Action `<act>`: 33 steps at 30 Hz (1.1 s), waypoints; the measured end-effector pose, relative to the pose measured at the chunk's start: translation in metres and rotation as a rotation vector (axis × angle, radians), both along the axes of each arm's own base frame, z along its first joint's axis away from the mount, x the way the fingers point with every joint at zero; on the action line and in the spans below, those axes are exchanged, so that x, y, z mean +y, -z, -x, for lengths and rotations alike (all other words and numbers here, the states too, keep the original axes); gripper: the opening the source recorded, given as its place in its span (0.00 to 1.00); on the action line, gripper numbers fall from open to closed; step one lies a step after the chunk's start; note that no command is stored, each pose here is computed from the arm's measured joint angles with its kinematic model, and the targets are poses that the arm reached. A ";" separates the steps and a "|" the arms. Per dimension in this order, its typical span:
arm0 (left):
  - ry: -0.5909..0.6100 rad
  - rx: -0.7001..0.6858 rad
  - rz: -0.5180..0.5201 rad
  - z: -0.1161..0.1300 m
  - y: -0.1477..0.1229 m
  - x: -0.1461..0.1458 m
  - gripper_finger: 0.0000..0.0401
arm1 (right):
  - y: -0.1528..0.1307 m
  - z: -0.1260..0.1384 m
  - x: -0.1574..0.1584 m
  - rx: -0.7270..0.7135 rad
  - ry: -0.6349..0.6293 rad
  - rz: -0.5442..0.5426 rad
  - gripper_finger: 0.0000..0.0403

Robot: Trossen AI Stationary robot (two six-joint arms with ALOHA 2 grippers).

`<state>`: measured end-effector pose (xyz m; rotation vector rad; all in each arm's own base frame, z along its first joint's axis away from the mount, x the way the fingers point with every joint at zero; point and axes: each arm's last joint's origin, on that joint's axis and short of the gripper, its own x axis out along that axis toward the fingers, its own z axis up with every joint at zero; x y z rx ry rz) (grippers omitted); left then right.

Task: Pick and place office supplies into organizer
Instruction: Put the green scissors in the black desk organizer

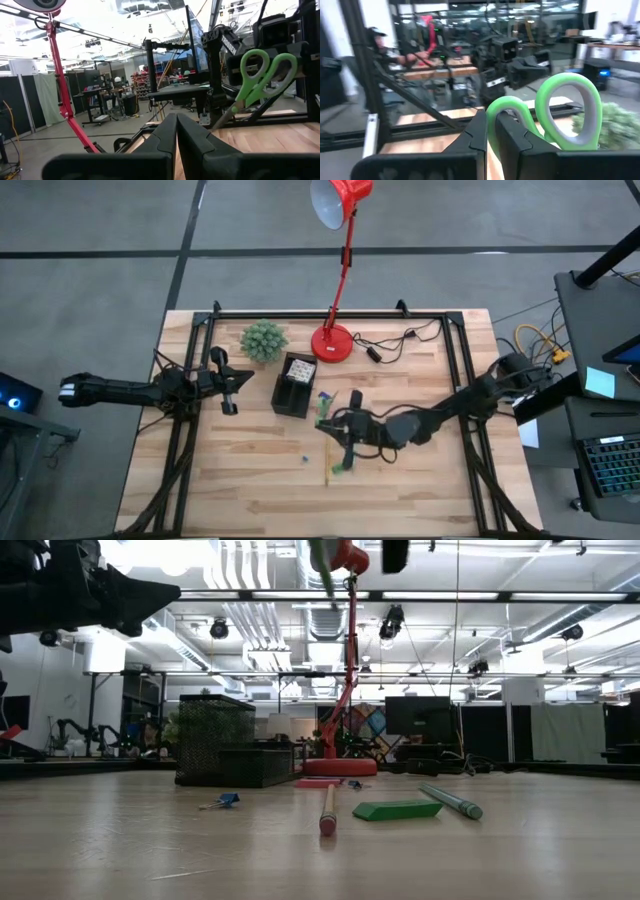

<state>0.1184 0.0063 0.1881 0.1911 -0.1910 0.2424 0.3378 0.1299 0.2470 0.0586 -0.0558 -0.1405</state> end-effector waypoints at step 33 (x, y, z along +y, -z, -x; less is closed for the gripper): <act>0.000 0.013 0.000 -0.001 0.001 0.000 0.00 | 0.025 -0.039 -0.067 -0.348 -0.321 -0.151 0.04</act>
